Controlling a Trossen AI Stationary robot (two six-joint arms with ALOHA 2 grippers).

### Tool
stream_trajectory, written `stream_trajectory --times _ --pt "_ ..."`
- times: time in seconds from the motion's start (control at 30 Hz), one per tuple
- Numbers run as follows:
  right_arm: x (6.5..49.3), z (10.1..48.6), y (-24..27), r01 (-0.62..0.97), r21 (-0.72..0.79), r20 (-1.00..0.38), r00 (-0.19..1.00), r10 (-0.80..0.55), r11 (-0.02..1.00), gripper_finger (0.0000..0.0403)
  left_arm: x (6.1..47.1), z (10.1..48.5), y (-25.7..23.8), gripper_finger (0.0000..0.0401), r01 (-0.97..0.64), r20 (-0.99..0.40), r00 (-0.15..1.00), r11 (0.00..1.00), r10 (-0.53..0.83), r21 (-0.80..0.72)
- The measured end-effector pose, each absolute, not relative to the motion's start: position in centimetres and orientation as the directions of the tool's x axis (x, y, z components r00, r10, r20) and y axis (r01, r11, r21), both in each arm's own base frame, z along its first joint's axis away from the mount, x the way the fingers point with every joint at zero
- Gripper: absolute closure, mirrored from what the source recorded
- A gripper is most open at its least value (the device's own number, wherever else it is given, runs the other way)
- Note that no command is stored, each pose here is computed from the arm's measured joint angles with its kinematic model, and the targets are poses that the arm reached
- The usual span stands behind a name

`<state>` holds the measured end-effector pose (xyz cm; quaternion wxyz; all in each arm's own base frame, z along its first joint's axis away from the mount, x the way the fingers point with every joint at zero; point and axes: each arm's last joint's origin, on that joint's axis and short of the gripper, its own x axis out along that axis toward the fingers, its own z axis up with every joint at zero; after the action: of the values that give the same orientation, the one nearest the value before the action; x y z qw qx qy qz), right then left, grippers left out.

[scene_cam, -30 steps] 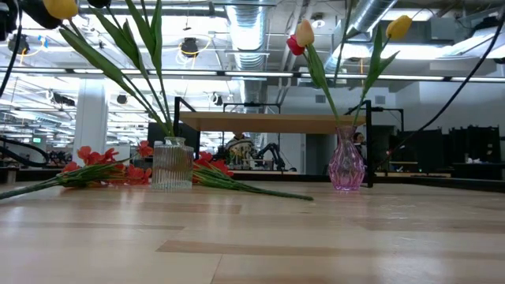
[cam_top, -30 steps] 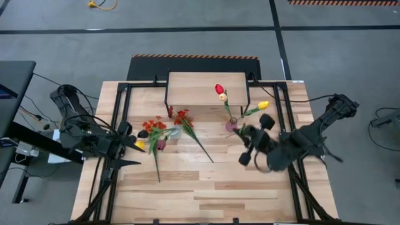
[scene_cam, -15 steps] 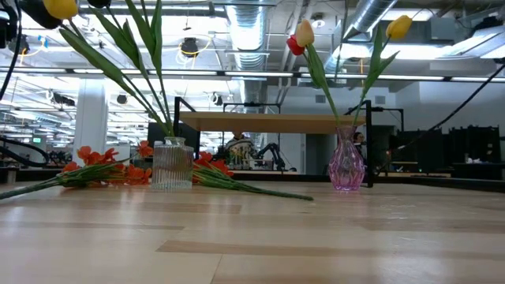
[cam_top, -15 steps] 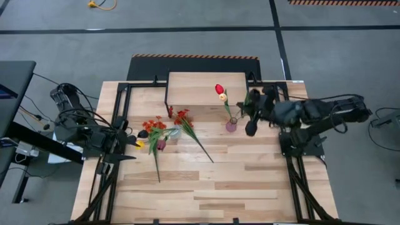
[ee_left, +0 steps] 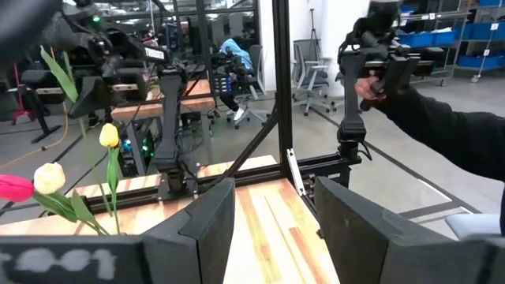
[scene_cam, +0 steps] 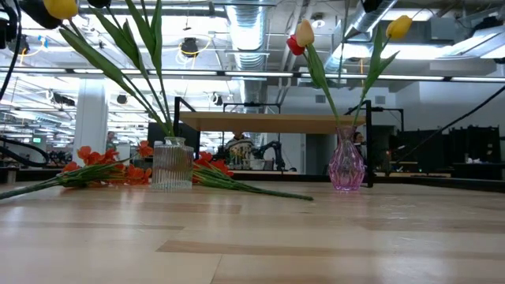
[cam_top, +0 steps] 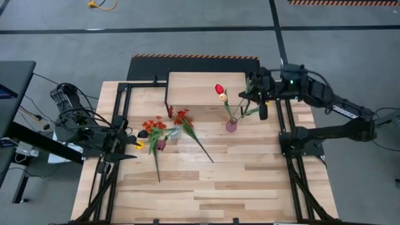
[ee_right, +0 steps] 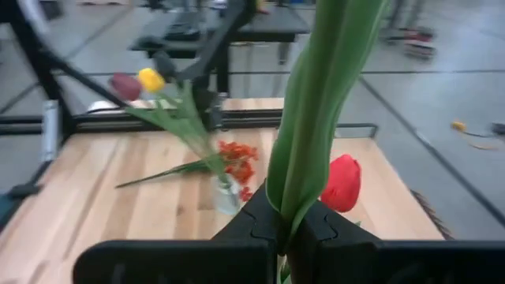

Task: Pick and place flowers into a vace then onto a shelf
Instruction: Put the black flower into the purple vase

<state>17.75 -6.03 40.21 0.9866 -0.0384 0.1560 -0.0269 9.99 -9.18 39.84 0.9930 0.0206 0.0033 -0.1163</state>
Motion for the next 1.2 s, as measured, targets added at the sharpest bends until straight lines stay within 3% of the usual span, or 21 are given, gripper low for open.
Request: stream_trajectory --times 0.6,1.2 --pt "18.9 37.6 -11.6 -0.084 0.050 -0.372 0.923 0.097 0.995 0.0403 10.0 39.8 -9.2 0.0237 0.229 -0.018 0.973 0.973 -0.228 0.008" --pt "19.6 36.3 -12.4 -0.090 0.081 -0.427 0.897 0.116 0.993 0.0403 10.0 39.8 -9.2 0.0237 0.230 -0.018 0.973 0.973 -0.230 0.000"
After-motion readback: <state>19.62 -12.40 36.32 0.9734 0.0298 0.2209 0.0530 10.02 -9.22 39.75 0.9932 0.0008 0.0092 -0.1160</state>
